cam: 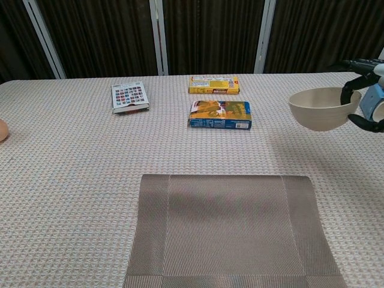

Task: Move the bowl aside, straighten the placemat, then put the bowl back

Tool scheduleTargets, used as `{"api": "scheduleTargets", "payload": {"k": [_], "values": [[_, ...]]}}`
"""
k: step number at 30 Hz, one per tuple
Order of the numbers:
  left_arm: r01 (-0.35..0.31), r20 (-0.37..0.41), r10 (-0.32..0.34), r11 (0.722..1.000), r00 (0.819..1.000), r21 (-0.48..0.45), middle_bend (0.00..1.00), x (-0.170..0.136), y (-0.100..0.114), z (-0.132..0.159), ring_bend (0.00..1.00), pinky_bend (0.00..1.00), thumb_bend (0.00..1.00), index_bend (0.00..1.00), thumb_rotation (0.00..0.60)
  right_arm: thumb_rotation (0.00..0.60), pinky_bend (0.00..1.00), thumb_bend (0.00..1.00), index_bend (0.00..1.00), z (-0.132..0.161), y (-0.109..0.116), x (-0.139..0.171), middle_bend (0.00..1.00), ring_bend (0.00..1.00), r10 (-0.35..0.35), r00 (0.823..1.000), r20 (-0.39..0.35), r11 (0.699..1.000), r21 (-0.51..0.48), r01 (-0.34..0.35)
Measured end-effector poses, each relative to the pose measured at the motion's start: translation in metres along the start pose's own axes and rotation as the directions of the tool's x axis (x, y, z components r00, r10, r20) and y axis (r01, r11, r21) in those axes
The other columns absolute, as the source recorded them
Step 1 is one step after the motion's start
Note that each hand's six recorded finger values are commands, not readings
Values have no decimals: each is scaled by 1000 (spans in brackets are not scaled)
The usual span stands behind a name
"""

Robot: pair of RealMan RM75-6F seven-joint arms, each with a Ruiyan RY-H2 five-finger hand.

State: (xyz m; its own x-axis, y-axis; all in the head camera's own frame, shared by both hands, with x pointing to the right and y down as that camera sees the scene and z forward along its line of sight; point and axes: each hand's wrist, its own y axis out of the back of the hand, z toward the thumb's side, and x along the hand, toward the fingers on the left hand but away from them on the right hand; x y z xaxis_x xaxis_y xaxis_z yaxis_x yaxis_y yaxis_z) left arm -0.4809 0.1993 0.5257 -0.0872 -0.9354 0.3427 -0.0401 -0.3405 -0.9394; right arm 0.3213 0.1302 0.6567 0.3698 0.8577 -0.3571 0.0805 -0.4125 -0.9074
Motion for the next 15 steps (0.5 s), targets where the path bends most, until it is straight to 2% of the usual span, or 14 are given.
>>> {"api": "scheduleTargets", "payload": {"k": [10,12,15], "values": [[5,1,-5,1000,1000,4,0,0,-2,0,0,0,0,0,600,600,0,406,781,-44,-25,9,47,0,53,991,125,998,37,-58],[5,1,-5,1000,1000,4,0,0,-2,1,0,0,0,0,600,600,0,366,598,-50,-28,13,40,0,61,988,140,997,36,-67],[7,2,-7,1000,1000,6,0,-1,-2,2,0,0,0,0,600,600,0,146,280,-56,-33,20,7,0,72,986,152,996,34,-78]]}}
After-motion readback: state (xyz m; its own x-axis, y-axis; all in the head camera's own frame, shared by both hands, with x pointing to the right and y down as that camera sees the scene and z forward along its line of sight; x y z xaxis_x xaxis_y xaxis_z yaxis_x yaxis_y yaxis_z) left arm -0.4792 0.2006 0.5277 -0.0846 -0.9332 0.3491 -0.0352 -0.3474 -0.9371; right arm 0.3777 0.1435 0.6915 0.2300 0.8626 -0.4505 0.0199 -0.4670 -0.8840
